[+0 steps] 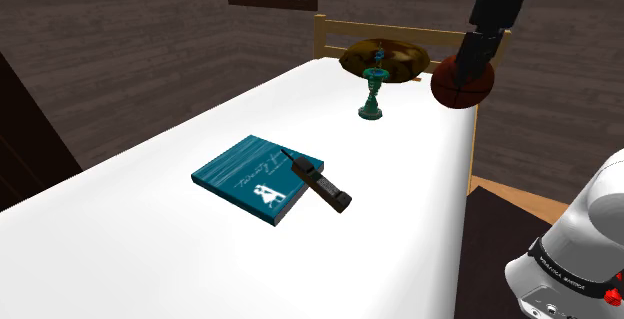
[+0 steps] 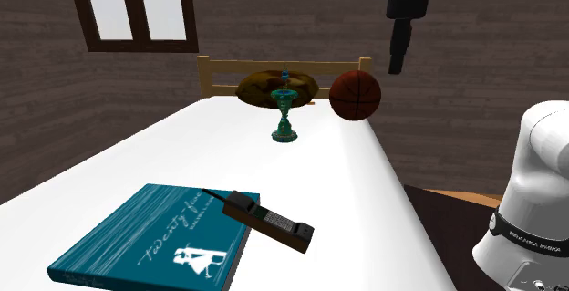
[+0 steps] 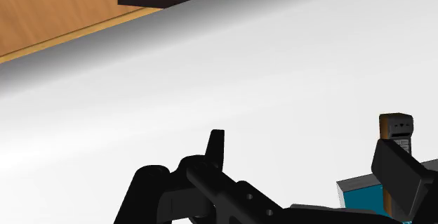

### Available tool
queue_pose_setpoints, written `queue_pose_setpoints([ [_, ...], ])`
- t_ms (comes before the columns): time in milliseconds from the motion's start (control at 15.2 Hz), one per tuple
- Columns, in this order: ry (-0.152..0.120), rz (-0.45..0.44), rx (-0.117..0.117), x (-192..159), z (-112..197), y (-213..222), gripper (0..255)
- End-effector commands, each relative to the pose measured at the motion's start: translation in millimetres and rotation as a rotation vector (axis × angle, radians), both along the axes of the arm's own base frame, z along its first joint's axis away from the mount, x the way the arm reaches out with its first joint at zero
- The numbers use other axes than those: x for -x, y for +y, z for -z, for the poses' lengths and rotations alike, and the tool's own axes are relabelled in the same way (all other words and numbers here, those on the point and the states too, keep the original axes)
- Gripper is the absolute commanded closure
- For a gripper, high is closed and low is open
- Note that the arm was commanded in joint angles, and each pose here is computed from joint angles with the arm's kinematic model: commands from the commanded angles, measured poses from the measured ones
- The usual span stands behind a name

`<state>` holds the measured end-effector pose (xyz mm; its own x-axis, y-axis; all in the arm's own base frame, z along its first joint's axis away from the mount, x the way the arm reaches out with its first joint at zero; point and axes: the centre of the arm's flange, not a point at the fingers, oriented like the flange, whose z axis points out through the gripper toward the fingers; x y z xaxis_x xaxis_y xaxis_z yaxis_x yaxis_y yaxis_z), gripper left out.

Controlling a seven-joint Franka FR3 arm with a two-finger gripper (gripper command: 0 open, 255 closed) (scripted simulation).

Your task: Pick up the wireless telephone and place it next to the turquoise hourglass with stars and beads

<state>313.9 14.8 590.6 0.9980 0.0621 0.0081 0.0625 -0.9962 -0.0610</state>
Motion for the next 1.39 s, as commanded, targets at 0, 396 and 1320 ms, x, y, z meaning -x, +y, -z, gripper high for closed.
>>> queue_pose_setpoints([
  [0, 0.0, 0.0, 0.0, 0.0, 0.0, 0.0, 0],
  [396, -0.055, -0.029, -0.004, -24.2, 50.0, 51.6, 0],
  [1320, -0.184, -0.097, -0.014, -85.3, 160.3, 175.7, 0],
])
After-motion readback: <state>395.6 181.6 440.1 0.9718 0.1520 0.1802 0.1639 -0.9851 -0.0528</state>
